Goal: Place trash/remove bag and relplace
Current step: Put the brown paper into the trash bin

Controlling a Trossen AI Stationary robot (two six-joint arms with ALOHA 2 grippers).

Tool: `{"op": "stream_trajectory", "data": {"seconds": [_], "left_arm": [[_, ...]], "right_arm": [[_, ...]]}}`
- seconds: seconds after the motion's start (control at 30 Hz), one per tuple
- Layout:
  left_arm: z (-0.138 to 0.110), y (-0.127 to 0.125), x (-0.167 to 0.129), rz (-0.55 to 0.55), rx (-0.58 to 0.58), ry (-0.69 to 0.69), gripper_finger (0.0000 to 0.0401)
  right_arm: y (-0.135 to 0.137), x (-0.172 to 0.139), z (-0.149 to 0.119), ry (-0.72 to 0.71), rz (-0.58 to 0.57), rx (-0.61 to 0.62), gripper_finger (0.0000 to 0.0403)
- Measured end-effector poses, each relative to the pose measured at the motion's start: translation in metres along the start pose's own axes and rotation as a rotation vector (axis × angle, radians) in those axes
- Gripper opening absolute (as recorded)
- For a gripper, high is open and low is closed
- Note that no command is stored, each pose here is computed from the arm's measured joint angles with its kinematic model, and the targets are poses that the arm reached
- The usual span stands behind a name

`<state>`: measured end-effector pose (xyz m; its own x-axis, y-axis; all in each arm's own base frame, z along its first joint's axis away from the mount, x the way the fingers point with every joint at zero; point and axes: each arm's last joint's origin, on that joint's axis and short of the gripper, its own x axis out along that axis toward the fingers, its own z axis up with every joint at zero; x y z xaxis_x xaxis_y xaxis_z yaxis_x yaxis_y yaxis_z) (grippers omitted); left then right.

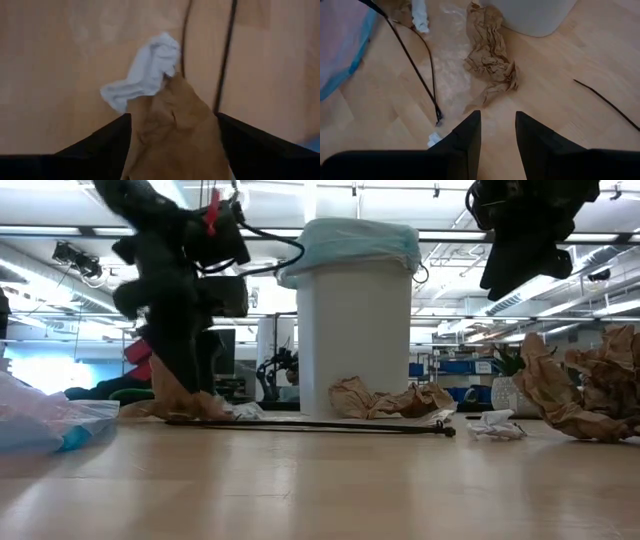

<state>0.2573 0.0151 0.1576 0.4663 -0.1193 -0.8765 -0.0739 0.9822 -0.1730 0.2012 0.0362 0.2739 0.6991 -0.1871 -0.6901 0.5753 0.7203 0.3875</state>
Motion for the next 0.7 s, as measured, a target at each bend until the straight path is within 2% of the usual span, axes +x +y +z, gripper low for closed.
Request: {"op": "stream_trajectory", "data": {"seconds": [0.17,0.43,0.57,0.7], "left_arm": [[-0.014,0.006,0.011,0.097,0.014,-0.065,0.0302],[-0.032,0.010,0.023,0.145,-0.024,-0.029,0.0276],[-0.026,0.010,0.021,0.173,-0.072,-0.042,0.0213],[-0.016,0.010,0.016,0.184,-0.112,-0.042,0.0101]], "right_arm": [[-0.001,0.000,0.001,-0.003,-0.004,0.016,0.0109],[-0.001,0.000,0.002,-0.022,-0.019,0.040,0.0109],[-0.004,0.001,0.004,-0.036,-0.034,0.060,0.0108],[-0.006,0.003,0.007,-0.041,-0.043,0.073,0.0098]]}}
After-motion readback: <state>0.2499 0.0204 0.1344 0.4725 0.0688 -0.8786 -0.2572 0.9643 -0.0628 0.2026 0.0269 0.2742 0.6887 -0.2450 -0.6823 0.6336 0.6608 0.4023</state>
